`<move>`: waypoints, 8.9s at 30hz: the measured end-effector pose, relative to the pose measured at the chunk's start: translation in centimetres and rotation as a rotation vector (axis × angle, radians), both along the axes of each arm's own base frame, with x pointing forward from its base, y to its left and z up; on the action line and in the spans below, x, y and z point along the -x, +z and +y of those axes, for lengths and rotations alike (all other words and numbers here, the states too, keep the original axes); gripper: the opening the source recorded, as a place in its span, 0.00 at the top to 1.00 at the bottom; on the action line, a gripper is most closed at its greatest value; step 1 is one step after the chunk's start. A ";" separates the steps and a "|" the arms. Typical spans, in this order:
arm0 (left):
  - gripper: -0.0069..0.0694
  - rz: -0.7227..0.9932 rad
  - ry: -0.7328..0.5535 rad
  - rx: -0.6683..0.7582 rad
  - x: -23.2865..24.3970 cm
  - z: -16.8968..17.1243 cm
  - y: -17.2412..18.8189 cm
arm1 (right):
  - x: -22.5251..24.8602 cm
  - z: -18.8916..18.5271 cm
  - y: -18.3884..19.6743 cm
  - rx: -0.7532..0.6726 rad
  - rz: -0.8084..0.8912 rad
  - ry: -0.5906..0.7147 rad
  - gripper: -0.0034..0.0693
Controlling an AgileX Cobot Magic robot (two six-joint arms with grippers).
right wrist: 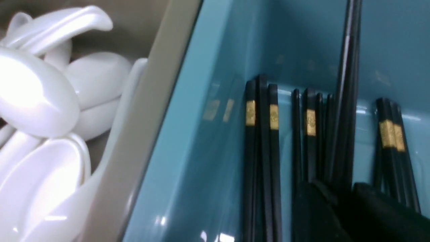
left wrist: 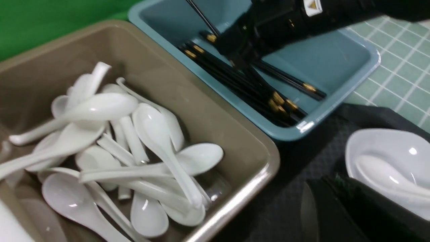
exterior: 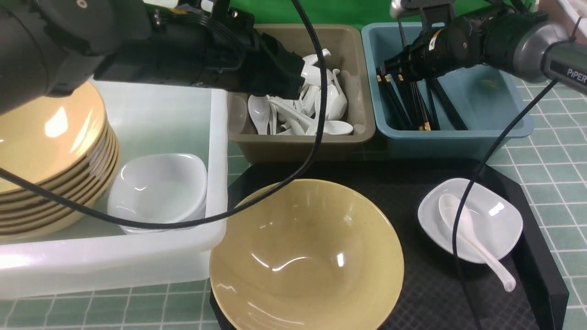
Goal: On blue table put chopsticks spoon bowls plates into blue grey white boxes.
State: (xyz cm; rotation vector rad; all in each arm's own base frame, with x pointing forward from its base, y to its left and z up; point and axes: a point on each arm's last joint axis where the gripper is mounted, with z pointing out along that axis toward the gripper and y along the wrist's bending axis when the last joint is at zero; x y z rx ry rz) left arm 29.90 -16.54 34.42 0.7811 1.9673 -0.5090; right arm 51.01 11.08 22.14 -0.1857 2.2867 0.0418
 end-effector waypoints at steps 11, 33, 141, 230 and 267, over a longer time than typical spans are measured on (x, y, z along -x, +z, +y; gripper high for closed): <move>0.91 -0.179 -0.058 -0.014 4.3 1.8 5.2 | 4.3 -1.6 11.0 0.129 0.212 -0.017 0.32; 0.91 0.009 -0.350 -0.146 10.4 2.8 4.2 | 23.5 -3.0 6.5 0.168 0.581 0.205 0.30; 0.27 0.466 -0.128 -0.661 -3.2 -5.0 -8.3 | 27.5 1.7 15.2 0.202 0.296 0.561 0.86; 0.13 0.487 1.149 0.043 3.4 32.6 1.4 | 27.3 20.6 22.0 0.230 -0.130 1.155 0.89; 0.15 0.530 -0.122 -0.258 -1.4 -16.5 -10.1 | 37.6 -6.5 14.7 0.284 0.242 0.332 0.89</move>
